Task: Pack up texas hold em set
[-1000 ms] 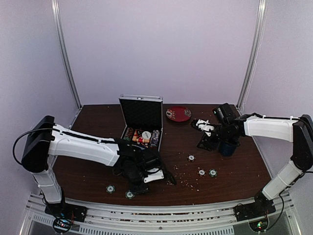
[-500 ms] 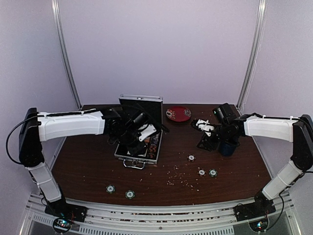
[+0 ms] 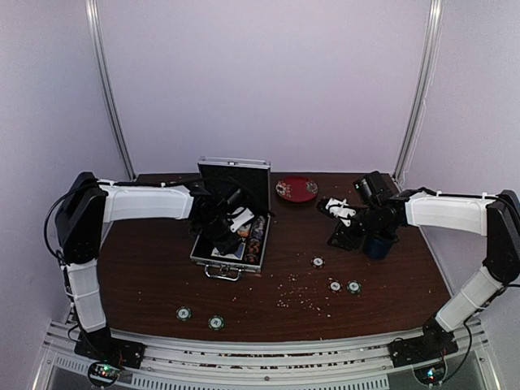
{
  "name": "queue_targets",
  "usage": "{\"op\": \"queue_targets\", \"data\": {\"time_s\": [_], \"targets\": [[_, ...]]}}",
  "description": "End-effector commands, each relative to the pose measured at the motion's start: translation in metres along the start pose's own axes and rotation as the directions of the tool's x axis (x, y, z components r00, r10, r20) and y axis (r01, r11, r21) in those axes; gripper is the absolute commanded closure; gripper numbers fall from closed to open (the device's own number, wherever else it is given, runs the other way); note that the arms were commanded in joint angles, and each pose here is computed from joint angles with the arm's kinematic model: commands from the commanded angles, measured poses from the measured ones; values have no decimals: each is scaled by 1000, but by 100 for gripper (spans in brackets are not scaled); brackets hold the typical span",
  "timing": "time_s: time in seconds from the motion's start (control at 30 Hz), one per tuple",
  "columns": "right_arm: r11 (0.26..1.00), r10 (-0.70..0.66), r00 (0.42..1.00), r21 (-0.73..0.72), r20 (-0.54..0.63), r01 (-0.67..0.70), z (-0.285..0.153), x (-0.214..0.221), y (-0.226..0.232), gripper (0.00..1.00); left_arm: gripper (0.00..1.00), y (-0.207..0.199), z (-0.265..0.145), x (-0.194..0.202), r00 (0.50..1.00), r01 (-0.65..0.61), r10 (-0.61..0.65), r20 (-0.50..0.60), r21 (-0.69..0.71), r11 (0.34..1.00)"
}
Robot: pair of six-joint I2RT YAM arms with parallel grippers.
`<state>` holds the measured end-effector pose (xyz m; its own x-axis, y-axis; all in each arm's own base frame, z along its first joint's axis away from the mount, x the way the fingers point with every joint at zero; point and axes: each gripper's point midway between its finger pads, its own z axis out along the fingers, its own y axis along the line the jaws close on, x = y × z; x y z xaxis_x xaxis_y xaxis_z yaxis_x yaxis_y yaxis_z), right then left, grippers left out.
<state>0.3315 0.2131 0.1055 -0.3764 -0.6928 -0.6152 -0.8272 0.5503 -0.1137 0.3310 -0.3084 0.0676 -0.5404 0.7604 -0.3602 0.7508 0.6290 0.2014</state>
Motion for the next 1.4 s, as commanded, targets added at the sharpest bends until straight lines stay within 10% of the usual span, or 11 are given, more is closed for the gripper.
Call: {"op": "queue_targets", "data": {"time_s": [0.0,0.37,0.97,1.37], "targets": [[999,-54,998,-8,36,54,-15,-8,5,44,58,0,7,-16,999,18,-19,42,19,1000],[997,60,986,45,159,-67,-43,-36,-2,1,43,-1,16,-11,1000,19,-20,19,37,999],[989,21,987,141,160,-44,-45,-35,-17,0,25,56,-81,21,932,299,-280,232,-52,953],[992,11,993,120,118,-25,-36,-26,-14,3,54,138,-29,82,783,607,-591,195,-33,794]]}}
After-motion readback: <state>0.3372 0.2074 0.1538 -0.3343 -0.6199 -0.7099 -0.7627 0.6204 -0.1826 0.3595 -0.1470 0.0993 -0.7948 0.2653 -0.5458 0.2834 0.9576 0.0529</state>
